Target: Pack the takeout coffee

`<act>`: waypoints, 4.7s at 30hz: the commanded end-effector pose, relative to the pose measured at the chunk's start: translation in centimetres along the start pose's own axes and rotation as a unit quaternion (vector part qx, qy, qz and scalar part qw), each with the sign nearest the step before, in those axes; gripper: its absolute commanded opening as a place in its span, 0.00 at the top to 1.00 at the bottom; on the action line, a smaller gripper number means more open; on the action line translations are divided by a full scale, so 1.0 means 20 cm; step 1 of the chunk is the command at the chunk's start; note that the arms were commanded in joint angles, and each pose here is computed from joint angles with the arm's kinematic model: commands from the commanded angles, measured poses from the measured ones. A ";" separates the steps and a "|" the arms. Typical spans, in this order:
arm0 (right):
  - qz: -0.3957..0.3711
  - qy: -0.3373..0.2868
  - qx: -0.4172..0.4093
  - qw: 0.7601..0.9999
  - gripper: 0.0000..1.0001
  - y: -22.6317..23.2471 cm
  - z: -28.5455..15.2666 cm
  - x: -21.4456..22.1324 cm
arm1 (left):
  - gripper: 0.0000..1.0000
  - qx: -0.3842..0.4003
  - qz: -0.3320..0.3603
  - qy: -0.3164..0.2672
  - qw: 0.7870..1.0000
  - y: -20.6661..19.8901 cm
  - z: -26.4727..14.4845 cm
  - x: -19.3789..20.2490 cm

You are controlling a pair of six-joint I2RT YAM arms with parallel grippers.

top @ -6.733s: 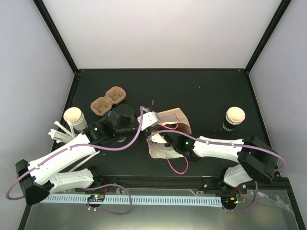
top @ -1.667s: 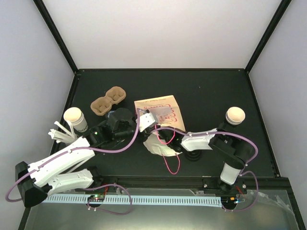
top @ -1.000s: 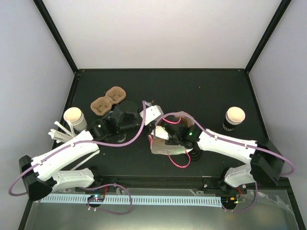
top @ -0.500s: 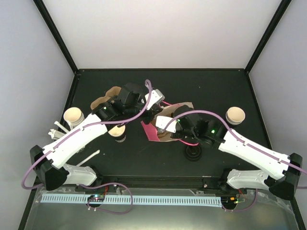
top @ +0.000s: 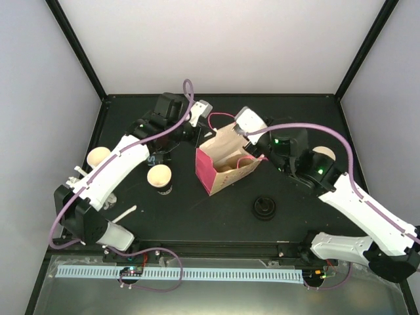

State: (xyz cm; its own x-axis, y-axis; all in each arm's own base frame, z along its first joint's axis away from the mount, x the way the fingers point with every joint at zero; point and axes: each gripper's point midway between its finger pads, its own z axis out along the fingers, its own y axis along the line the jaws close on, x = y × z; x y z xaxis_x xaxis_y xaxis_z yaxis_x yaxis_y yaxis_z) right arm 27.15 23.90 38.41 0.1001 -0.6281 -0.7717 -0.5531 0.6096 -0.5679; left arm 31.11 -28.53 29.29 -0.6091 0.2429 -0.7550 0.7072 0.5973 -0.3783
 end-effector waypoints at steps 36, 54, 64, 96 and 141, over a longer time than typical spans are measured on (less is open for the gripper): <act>0.480 0.332 0.022 0.812 0.00 0.49 -0.28 1.09 | 0.01 -0.389 -0.266 0.018 0.882 0.59 -0.71 0.76; 0.466 0.376 0.020 0.801 0.00 0.62 -0.24 1.24 | 0.36 -0.406 -0.385 0.016 0.828 0.75 -0.61 1.09; 0.454 0.394 0.024 0.799 0.02 0.65 -0.24 1.25 | 0.52 -0.391 -0.408 0.032 0.824 0.79 -0.52 1.13; 0.422 0.304 -0.213 0.827 0.20 1.00 -0.26 0.83 | 0.98 -0.216 -0.381 0.141 0.888 0.00 -0.09 1.26; 0.331 0.399 -0.088 0.851 0.11 0.97 -0.25 1.05 | 0.42 -0.209 -0.258 0.045 0.942 0.06 -0.32 0.93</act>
State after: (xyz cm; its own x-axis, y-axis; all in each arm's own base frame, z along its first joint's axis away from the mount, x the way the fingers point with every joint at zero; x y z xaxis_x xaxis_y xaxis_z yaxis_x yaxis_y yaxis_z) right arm 12.67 24.32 13.55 -0.7834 -0.4455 -0.4333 -0.5393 0.8338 0.1179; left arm 18.33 -17.80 18.72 -0.8746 -0.1624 -0.4569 0.0378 0.9166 -0.3981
